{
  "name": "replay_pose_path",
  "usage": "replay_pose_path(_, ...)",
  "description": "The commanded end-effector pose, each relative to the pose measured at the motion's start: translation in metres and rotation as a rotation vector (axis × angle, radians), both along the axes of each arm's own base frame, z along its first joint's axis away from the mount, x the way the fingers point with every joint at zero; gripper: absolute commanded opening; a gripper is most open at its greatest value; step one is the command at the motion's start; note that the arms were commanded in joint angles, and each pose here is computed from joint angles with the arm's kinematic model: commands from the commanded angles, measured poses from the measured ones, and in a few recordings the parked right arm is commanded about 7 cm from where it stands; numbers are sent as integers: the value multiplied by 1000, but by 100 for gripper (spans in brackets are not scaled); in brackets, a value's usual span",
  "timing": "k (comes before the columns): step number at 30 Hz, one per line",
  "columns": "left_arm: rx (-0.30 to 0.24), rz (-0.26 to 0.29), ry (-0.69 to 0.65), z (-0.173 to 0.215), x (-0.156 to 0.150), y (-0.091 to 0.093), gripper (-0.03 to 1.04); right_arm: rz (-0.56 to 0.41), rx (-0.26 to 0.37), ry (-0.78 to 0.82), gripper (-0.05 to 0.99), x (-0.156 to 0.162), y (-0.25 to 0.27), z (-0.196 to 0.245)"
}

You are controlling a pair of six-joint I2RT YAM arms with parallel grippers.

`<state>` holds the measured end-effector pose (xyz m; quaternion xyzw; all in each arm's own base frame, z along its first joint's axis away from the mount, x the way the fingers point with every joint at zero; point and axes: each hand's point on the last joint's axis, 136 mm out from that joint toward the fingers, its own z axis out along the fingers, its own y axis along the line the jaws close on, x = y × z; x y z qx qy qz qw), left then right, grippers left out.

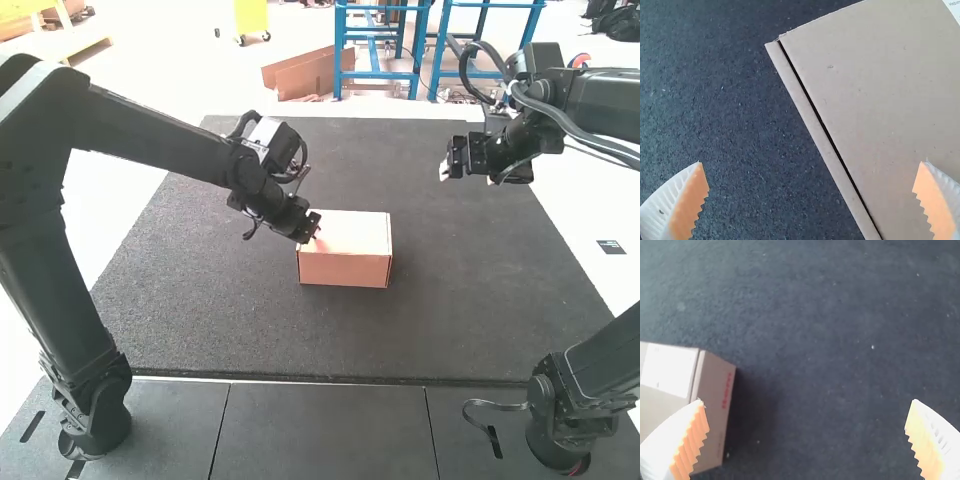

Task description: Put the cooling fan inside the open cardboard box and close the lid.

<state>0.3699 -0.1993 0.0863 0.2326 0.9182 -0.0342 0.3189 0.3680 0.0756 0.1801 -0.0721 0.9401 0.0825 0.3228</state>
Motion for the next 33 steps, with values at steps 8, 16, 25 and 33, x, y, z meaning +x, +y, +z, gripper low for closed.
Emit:
replay_pose_path(8,-233,8,-381,184,24,-14,97,14,41,-38,91,5,6,18)
replay_pose_path(16,-312,14,-508,238,10,-3,97,114,72,-233,91,13,25,66)
replay_pose_path(25,-453,94,-784,297,-14,26,97,112,156,-505,91,9,34,130)
replay_pose_path(33,-515,135,-918,291,-45,61,97,34,125,-561,91,-4,17,128)
